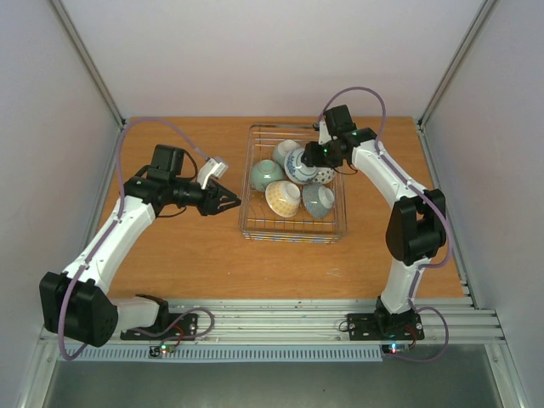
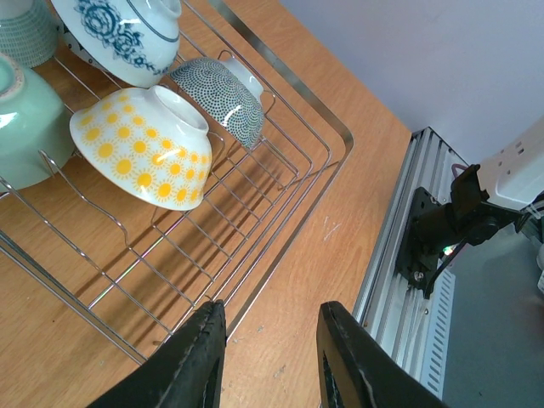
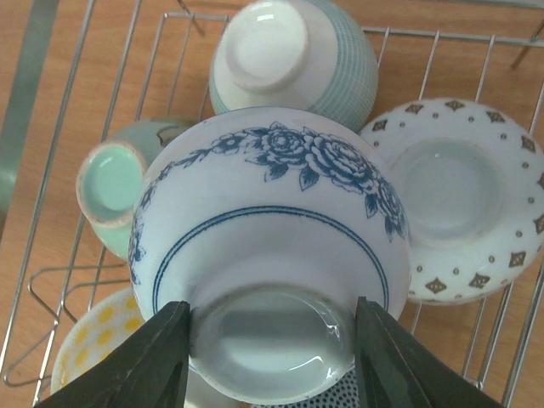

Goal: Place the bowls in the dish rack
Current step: Turn the bowl upside down on the dish rack.

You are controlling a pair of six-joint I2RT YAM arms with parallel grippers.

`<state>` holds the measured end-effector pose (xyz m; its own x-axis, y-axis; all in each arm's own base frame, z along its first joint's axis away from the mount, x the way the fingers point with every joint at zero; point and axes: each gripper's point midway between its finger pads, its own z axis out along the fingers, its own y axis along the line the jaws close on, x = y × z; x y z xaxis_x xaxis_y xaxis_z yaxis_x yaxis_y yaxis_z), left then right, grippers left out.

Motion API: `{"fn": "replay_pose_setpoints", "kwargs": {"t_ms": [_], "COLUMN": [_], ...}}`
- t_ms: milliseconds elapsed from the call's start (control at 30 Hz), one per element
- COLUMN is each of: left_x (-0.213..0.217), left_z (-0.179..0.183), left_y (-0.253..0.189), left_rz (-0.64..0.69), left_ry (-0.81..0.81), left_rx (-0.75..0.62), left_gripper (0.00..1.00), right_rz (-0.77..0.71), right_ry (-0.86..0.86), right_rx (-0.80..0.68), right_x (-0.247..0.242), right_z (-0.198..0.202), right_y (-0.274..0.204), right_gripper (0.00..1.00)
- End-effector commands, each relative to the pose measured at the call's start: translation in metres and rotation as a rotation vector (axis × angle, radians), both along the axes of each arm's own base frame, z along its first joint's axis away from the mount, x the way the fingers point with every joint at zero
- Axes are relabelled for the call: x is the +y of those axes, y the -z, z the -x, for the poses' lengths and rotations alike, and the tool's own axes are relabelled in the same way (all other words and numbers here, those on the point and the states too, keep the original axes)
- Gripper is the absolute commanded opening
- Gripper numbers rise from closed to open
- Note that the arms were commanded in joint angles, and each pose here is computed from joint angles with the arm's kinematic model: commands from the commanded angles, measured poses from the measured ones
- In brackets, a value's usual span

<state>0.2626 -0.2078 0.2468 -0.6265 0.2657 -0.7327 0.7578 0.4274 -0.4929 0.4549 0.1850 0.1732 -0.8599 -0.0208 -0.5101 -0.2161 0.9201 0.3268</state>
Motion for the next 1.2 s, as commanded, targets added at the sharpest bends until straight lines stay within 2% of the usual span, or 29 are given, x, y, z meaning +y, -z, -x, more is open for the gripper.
{"fn": "replay_pose_setpoints", "kwargs": {"t_ms": [0, 367, 767, 1167], "left_x": [0.001, 0.002, 0.004, 0.005], "left_z": [0.002, 0.002, 0.002, 0.002], "left_y": [-0.011, -0.012, -0.014, -0.015], "left_rz": [0.02, 0.022, 0.028, 0.028], "left_ry": [0.014, 0.011, 0.009, 0.004], "left_rx": [-0.054, -0.056, -0.06, -0.063], "left_gripper": [0.31, 0.31, 0.31, 0.31], "right_rz": [0.062, 0.178, 0.416, 0.481], "right_ry": [-0.021, -0.082, -0.003, -0.047], "right_rx": [0.035, 0.082, 0.099, 0.144], "right_x": [-0.005, 0.011, -0.022, -0.021], "right_z": [0.005, 0.01, 0.002, 0.001], "right_y": [0.008, 0.03, 0.044, 0.058], "right_gripper": [0.01, 0.01, 0.01, 0.01]}}
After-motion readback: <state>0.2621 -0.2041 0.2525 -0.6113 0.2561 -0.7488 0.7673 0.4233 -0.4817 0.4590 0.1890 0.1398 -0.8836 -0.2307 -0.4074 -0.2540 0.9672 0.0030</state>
